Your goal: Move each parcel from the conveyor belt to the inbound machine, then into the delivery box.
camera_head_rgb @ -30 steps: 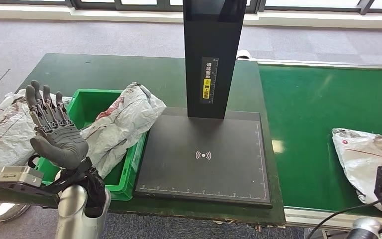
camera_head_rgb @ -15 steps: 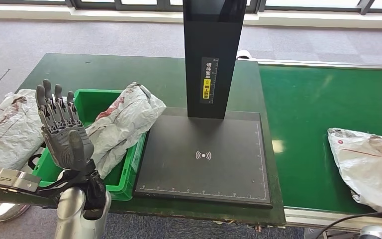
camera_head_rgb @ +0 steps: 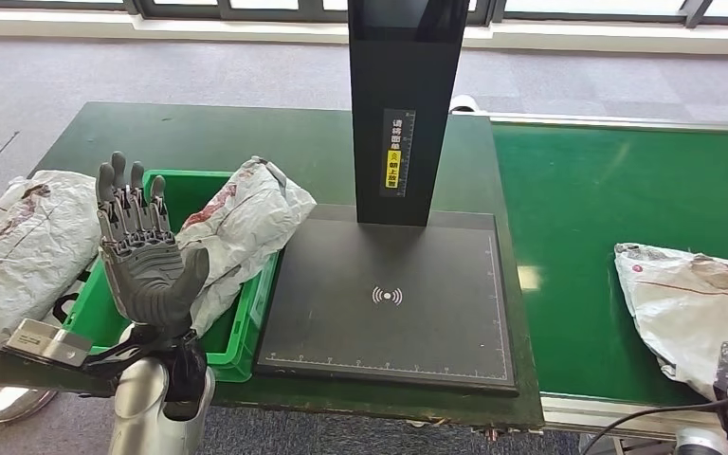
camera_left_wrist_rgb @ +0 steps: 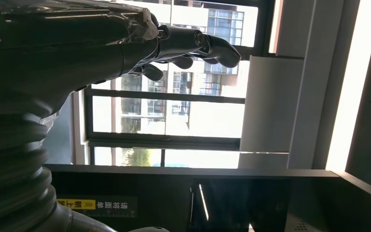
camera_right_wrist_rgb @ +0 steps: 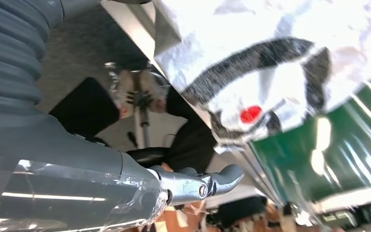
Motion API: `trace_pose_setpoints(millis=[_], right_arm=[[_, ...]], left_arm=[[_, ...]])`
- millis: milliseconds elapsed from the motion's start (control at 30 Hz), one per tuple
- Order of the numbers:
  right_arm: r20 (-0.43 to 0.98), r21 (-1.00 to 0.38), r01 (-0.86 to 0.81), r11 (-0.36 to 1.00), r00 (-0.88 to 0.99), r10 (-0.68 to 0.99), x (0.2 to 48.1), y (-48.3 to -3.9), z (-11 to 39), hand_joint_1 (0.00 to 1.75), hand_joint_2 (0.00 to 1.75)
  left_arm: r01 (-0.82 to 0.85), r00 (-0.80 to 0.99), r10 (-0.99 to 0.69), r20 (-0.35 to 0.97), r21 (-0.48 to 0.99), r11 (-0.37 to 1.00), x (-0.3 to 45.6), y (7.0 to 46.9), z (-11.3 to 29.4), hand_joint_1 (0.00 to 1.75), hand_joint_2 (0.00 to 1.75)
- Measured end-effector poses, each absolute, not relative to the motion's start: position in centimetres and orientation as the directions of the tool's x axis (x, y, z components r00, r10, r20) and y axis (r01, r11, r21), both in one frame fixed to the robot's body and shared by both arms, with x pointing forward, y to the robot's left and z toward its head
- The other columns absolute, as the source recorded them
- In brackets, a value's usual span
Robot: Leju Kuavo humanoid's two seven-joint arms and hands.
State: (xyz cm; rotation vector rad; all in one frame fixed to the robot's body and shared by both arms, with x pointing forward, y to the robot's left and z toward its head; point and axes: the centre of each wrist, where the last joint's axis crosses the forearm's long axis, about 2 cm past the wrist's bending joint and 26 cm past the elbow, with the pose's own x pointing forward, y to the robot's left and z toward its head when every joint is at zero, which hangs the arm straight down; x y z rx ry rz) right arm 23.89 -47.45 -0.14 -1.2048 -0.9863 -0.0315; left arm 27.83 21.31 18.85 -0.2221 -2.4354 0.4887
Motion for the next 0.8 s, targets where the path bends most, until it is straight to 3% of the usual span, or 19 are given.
trace_pose_setpoints(millis=[233,433,800], right_arm=[[0.766,-0.605,0.755,0.252,0.466,0.442,23.9,-48.2,1.0,0.00,1.75],[0.770,-0.555,0.811,0.185,0.417,0.483,24.3,-48.7,2.6,0.00,1.75],[0.942,-0.253,0.829,0.498,0.094,0.323,28.7,-45.7,3.6,0.00,1.75]], left_arm=[[0.020,-0.771,0.267,0.579,-0.397,0.918,27.9,21.0,18.4,0.00,1.75],[0.019,-0.755,0.266,0.599,-0.386,0.922,28.1,20.6,17.9,0.00,1.75],[0.032,-0.728,0.273,0.629,-0.367,0.930,28.2,20.2,16.9,0.00,1.75]])
